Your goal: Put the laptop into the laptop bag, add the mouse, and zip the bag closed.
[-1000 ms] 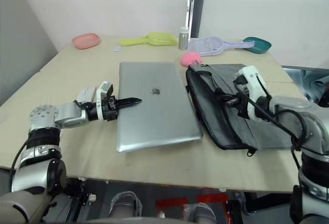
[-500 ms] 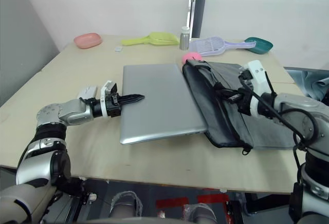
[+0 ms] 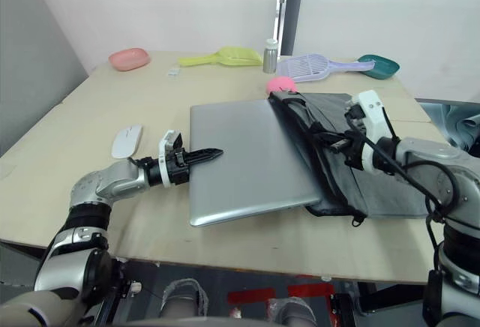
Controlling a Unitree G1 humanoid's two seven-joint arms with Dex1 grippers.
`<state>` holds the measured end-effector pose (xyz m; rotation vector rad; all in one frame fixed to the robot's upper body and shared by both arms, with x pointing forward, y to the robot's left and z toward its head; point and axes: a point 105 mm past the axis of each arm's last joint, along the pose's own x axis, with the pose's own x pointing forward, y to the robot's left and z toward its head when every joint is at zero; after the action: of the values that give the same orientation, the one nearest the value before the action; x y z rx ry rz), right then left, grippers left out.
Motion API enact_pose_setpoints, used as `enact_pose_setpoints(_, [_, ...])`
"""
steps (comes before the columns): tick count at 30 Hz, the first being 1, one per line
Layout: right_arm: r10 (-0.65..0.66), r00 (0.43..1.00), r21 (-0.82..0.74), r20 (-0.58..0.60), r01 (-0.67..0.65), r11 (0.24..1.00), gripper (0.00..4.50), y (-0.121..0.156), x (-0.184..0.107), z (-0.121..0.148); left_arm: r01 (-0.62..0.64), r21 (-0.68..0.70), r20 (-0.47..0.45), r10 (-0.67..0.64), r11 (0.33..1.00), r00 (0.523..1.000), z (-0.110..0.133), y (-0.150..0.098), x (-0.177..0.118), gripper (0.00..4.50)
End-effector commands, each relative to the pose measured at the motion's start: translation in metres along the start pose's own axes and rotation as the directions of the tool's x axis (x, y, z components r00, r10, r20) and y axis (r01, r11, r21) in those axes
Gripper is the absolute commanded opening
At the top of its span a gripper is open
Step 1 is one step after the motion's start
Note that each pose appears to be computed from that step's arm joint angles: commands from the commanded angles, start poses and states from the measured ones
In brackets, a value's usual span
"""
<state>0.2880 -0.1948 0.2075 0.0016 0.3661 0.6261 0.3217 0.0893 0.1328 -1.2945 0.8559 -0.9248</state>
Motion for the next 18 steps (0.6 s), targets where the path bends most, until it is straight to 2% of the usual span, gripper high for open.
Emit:
enact_pose_setpoints(1, [0.041,0.998,-0.064,0.042,-0.038,0.997,0.01,0.014,0.0,0.01,0.164,0.063,0.01,-0.165,0.984,0.986,0.0,-0.04,0.012,0.35])
enact_pose_setpoints(7, [0.051,0.998,-0.067,0.044,-0.048,0.997,0.01,0.018,0.002,0.011,0.176,0.045,0.006,-0.177,0.983,0.984,-0.007,-0.044,0.03,0.35])
enact_pose_setpoints(12, [0.055,0.997,-0.071,0.047,-0.052,0.996,0.01,0.02,0.003,0.012,0.115,0.044,-0.063,-0.112,0.992,0.992,-0.021,-0.033,0.039,0.35])
enact_pose_setpoints(18, [0.077,0.996,-0.068,0.049,-0.074,0.995,0.01,0.025,0.006,0.01,0.092,0.048,-0.033,-0.09,0.995,0.995,-0.015,-0.038,0.048,0.35])
